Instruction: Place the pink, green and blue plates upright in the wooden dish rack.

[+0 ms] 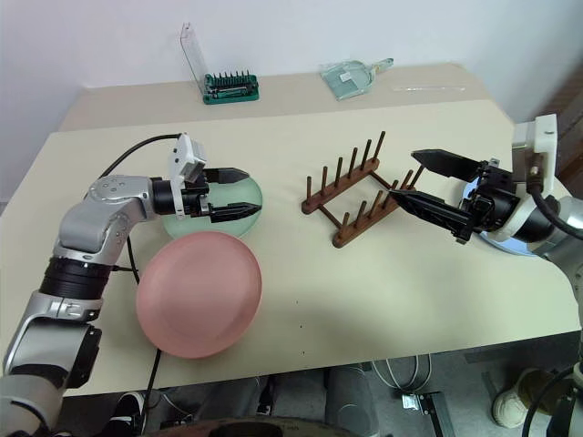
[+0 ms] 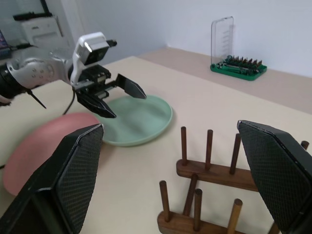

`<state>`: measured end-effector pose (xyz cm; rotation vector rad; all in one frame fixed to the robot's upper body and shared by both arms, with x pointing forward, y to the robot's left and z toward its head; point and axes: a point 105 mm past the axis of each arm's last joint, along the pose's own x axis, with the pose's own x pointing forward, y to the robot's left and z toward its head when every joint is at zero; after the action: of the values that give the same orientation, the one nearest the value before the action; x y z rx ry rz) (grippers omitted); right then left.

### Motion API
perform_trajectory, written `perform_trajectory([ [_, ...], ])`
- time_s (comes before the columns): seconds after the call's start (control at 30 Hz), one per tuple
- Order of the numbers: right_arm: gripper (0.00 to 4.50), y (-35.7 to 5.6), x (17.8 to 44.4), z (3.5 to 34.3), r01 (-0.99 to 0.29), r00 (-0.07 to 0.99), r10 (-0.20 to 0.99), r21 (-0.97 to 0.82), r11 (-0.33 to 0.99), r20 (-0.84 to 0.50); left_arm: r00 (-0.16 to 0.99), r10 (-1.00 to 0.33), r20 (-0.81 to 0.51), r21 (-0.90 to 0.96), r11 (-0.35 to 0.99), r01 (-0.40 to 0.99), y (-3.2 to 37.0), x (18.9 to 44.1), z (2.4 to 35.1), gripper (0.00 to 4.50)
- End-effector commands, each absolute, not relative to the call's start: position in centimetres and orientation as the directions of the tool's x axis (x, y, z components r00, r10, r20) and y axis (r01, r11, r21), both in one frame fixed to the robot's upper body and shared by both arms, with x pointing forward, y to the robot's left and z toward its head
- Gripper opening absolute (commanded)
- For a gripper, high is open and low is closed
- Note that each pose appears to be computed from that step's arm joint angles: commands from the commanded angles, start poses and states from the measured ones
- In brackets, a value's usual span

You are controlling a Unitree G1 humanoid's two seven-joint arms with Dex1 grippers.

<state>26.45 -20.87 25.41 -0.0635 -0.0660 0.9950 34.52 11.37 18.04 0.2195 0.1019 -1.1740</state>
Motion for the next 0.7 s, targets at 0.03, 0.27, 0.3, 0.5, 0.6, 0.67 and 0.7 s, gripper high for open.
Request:
perform_trajectory([
  [0.03, 4.48, -20.4, 26.5, 26.4, -0.84, 0.526, 0.849, -0.127, 0.528, 0.047, 0.396, -0.904, -0.16, 0.166, 0.371, 0.914, 11.9, 34.3, 19.7, 4.5],
  [0.27, 4.48, -20.2, 26.9, 26.2, -0.829, 0.537, 0.84, -0.135, 0.542, 0.076, 0.369, -0.904, -0.217, 0.021, 0.374, 0.927, 12.1, 34.8, 19.7, 4.5],
  [0.3, 4.48, -20.5, 26.9, 26.2, -0.824, 0.544, 0.835, -0.134, 0.55, 0.082, 0.379, -0.9, -0.216, 0.034, 0.381, 0.924, 11.8, 35.0, 19.9, 4.5],
  [0.5, 4.48, -20.3, 26.5, 25.9, -0.797, 0.579, 0.812, -0.158, 0.584, 0.081, 0.341, -0.894, -0.29, 0.141, 0.312, 0.939, 13.9, 33.8, 20.2, 4.5],
  [0.6, 4.48, -20.6, 26.3, 25.9, -0.782, 0.595, 0.8, -0.17, 0.599, 0.08, 0.383, -0.86, -0.337, 0.235, 0.318, 0.919, 16.1, 34.7, 20.6, 4.5],
  [0.67, 4.48, -21.1, 25.9, 25.8, -0.775, 0.603, 0.794, -0.179, 0.607, 0.081, 0.385, -0.861, -0.331, 0.261, 0.308, 0.915, 16.3, 35.2, 21.6, 4.5],
  [0.7, 4.48, -20.7, 25.8, 25.8, -0.778, 0.599, 0.796, -0.175, 0.604, 0.084, 0.379, -0.867, -0.323, 0.258, 0.305, 0.917, 16.7, 35.3, 21.9, 4.5],
])
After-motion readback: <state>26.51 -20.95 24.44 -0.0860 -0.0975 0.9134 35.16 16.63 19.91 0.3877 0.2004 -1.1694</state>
